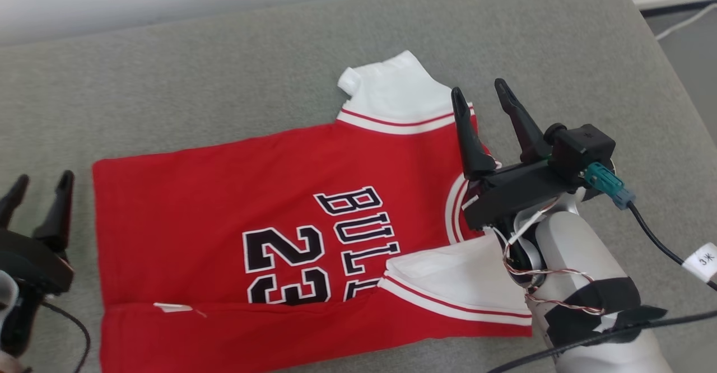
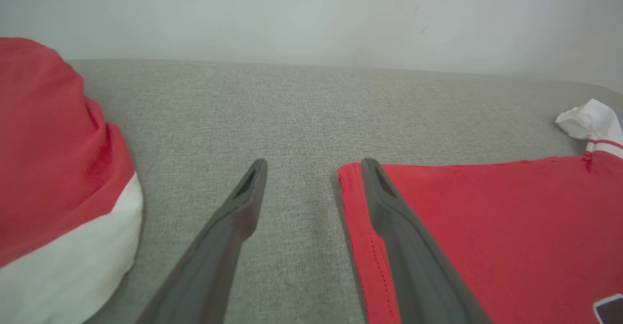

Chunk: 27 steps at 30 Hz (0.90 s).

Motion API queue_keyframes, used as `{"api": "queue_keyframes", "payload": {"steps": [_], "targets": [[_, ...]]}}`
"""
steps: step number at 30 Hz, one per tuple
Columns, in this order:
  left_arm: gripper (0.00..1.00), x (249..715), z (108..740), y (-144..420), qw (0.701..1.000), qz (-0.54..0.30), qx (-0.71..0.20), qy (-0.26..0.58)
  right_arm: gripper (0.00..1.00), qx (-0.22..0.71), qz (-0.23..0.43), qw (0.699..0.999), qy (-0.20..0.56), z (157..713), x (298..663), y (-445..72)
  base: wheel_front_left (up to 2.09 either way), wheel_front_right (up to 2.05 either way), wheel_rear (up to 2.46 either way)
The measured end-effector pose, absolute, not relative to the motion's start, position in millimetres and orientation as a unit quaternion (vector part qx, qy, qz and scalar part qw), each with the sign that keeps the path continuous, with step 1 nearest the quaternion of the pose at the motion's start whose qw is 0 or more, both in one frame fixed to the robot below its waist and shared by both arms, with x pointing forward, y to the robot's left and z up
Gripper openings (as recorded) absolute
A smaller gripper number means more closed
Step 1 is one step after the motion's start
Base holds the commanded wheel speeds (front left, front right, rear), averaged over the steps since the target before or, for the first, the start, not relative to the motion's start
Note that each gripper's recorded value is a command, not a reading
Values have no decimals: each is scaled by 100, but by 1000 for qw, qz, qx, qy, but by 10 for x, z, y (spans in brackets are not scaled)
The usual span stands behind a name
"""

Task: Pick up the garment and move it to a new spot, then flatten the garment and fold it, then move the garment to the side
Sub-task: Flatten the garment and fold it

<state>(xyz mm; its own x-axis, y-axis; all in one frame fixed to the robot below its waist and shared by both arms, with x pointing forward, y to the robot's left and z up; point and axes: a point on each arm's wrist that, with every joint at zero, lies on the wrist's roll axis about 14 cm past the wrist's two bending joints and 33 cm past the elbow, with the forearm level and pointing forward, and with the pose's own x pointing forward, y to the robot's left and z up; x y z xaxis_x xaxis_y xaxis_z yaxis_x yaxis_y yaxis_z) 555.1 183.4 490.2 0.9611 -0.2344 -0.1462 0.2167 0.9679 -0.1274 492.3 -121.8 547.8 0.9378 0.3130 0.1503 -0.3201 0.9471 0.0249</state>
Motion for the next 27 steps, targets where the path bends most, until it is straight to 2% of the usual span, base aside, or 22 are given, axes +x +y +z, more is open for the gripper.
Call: {"api": "queue_keyframes", "payload": {"steps": [8,18,19,20,21,27], "targets": [[100,5826,4521,1584,981,-139,-64,122,100,26,139,989,-40,5225,5024,-1368,0,0,0],[100,5920,4275,1468,975,-148,-64,151,100,27,128,991,-38,5181,5061,-1439,0,0,0],[75,5920,4265,1467,975,-147,-67,154,100,27,129,990,-38,5184,5062,-1430,0,0,0],[34,5923,4264,1464,975,-146,-71,155,100,26,130,990,-39,5185,5065,-1423,0,0,0],[0,5924,4267,1456,974,-145,-79,155,100,26,131,990,-39,5187,5069,-1418,0,0,0],[0,5889,4305,1389,972,-155,-88,156,100,23,134,990,-45,5237,5115,-1413,0,0,0]]}}
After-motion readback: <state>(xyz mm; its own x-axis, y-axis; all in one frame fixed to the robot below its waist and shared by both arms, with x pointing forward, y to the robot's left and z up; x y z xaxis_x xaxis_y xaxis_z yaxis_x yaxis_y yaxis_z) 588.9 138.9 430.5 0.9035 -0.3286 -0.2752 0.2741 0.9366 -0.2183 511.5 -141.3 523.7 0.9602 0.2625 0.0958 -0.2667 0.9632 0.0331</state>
